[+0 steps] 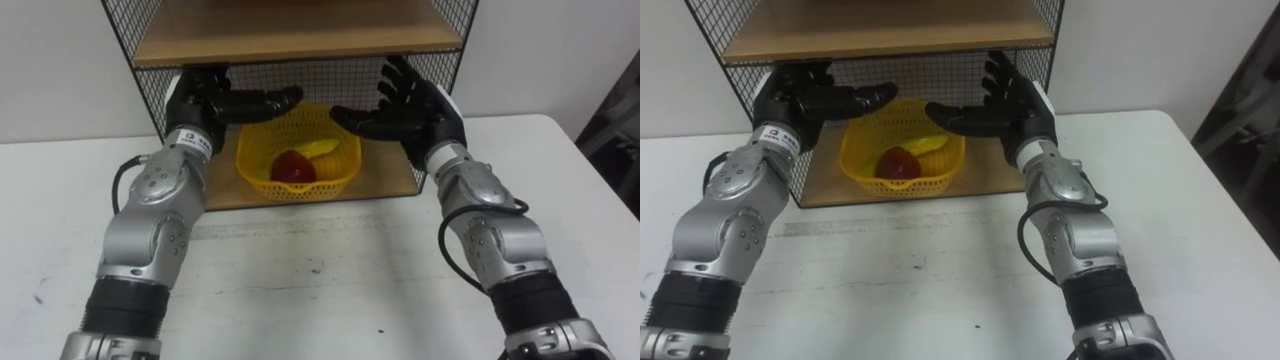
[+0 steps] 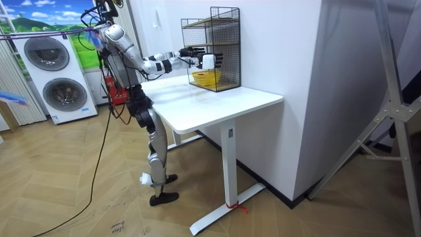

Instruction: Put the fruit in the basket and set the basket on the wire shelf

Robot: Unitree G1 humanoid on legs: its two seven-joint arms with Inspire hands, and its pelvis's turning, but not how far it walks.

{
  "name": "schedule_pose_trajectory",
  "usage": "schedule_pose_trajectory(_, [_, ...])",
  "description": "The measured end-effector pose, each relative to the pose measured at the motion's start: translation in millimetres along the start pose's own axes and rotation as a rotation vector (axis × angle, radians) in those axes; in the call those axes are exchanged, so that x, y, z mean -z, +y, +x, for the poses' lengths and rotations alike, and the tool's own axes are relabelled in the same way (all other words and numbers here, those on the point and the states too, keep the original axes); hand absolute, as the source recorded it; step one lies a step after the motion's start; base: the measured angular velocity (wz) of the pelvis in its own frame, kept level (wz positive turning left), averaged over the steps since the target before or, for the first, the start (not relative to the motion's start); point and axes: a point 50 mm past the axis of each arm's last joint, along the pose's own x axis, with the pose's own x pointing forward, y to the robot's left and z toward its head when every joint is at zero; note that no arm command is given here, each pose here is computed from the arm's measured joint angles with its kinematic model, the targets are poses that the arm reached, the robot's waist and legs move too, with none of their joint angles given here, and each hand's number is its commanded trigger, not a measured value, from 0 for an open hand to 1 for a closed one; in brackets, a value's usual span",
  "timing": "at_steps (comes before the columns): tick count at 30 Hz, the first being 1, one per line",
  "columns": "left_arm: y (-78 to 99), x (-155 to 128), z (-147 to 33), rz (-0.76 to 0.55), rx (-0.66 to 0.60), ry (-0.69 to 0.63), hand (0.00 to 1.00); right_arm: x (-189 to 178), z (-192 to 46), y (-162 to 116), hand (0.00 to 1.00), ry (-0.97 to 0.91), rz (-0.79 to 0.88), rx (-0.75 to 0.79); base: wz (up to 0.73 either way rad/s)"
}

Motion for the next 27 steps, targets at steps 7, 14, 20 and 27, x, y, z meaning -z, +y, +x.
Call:
schedule_pose_trajectory(7, [1.3,0,-0.4,0.014,0.015,-0.001,0.0,1,-7,-4,0.0,-0.008,-0.082,-0.006,0.0])
schedule_pose_trajectory(14, [16.2,30,-28.3,0.036,0.009,0.057,0.0,5,-37,-8,0.0,-0.048,-0.141,-0.02,0.0])
schedule_pose_trajectory(20, [26.0,48,-41.3,0.03,-0.011,0.118,0.0,9,-47,-19,0.0,-0.041,-0.142,0.003,0.0])
schedule_pose_trajectory(27, [30.9,54,-48.5,0.02,-0.021,0.106,0.0,2,-54,-24,0.0,-0.067,-0.168,0.001,-0.02])
